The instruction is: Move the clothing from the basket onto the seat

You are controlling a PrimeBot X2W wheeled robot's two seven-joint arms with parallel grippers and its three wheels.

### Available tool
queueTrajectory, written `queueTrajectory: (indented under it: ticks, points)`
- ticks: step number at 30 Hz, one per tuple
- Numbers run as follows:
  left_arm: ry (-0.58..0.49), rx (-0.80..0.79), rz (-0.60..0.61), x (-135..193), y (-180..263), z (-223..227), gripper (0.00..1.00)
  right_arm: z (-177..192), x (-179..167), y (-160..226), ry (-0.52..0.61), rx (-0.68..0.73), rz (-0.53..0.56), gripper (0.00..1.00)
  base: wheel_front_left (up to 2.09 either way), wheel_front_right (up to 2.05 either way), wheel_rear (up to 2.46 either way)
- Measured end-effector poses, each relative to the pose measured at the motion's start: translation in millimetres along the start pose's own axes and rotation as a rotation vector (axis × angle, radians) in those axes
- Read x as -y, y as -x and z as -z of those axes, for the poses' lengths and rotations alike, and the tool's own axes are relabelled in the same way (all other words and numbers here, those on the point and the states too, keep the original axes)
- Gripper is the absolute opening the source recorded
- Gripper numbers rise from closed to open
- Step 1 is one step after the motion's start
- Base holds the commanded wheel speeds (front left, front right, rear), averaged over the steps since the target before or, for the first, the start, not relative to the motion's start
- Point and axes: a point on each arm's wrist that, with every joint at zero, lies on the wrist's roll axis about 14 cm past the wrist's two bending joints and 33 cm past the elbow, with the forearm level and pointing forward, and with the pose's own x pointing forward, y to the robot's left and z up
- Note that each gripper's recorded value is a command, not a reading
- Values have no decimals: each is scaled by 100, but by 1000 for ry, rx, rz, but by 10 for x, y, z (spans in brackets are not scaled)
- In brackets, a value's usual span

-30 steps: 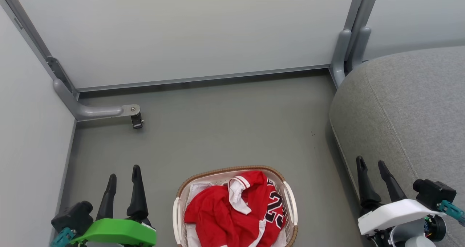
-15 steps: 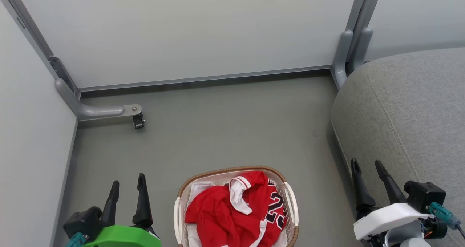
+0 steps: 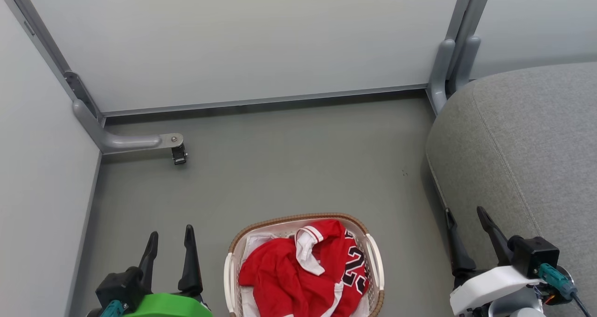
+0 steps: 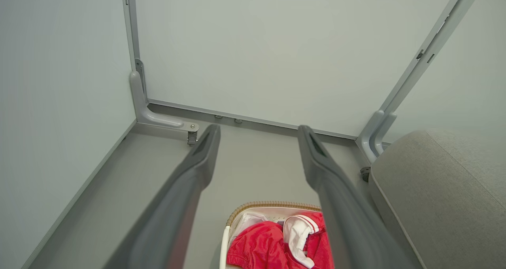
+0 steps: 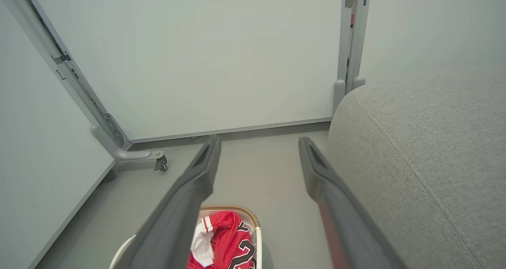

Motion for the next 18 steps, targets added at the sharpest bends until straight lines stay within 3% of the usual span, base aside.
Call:
queueTrajectory:
  ticks: [18]
  points:
    - [-88,-10,5,11,57,90,100,17,-71,9,123,6,-40,100,0,0,0]
